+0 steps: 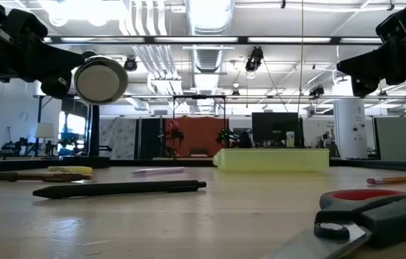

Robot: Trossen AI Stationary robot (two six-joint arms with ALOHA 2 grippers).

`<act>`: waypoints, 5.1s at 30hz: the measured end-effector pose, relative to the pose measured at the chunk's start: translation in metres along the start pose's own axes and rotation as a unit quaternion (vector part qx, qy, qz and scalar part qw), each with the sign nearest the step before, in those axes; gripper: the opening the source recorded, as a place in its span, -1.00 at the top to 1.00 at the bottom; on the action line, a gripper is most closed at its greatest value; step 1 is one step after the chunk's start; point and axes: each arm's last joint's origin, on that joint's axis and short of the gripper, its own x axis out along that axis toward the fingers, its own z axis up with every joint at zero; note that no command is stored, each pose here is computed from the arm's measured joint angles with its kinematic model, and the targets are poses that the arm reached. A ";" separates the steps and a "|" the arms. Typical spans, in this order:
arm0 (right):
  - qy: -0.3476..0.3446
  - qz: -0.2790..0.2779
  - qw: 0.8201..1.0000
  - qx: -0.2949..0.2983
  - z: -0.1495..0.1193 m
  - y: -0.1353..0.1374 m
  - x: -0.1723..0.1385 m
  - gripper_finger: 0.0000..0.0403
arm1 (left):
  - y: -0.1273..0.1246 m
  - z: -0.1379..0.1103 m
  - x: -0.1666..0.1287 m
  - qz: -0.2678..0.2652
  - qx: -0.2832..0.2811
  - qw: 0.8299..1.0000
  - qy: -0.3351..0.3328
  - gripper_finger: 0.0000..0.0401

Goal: Pick & place school supplies into a supply box

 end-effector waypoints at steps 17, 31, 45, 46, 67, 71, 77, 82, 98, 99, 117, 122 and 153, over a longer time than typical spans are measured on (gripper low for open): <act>0.000 0.000 1.000 -0.001 0.000 0.000 0.000 0.89 | 0.000 0.000 0.000 0.000 0.000 1.000 0.000 1.00; 0.000 0.000 1.000 -0.001 0.000 0.000 0.000 0.89 | 0.000 0.000 0.000 0.000 0.000 1.000 0.000 1.00; -0.003 -0.001 1.000 -0.027 0.000 0.000 0.000 0.89 | 0.000 0.000 0.000 0.000 0.000 1.000 0.000 1.00; -0.006 -0.001 0.999 -0.049 0.001 0.000 0.000 0.89 | 0.000 0.000 0.000 0.000 0.000 1.000 0.000 1.00; -0.221 -0.030 0.853 0.472 0.033 -0.006 -0.007 0.89 | 0.000 0.000 0.000 0.000 0.000 1.000 0.000 1.00; -0.282 -0.059 0.778 0.559 0.036 -0.010 -0.010 0.89 | 0.001 0.001 0.000 0.013 0.011 1.000 -0.005 1.00; -0.320 -0.059 0.755 0.569 0.041 -0.011 -0.012 0.89 | -0.003 0.022 -0.003 -0.011 -0.049 0.992 -0.118 1.00; -0.392 -0.012 0.735 0.553 0.059 -0.010 -0.020 0.89 | -0.007 0.052 -0.016 -0.050 -0.081 0.955 -0.281 1.00; -0.419 -0.093 0.834 0.346 0.170 -0.001 0.002 0.89 | -0.014 0.107 -0.089 -0.126 -0.118 0.734 -0.657 1.00; -0.416 -0.097 0.840 0.336 0.176 -0.001 0.006 0.89 | -0.014 0.109 -0.090 -0.113 -0.110 0.735 -0.660 1.00; -0.437 -0.147 0.869 0.180 0.267 0.007 0.030 0.89 | -0.030 0.202 -0.144 -0.088 -0.052 0.668 -0.737 1.00; -0.423 -0.175 0.880 0.125 0.286 0.009 0.021 0.89 | -0.036 0.243 -0.122 -0.042 -0.044 0.764 -0.642 1.00; -0.034 -0.163 0.985 0.054 0.319 0.015 -0.020 0.89 | -0.045 0.351 0.026 0.199 0.030 0.978 -0.062 1.00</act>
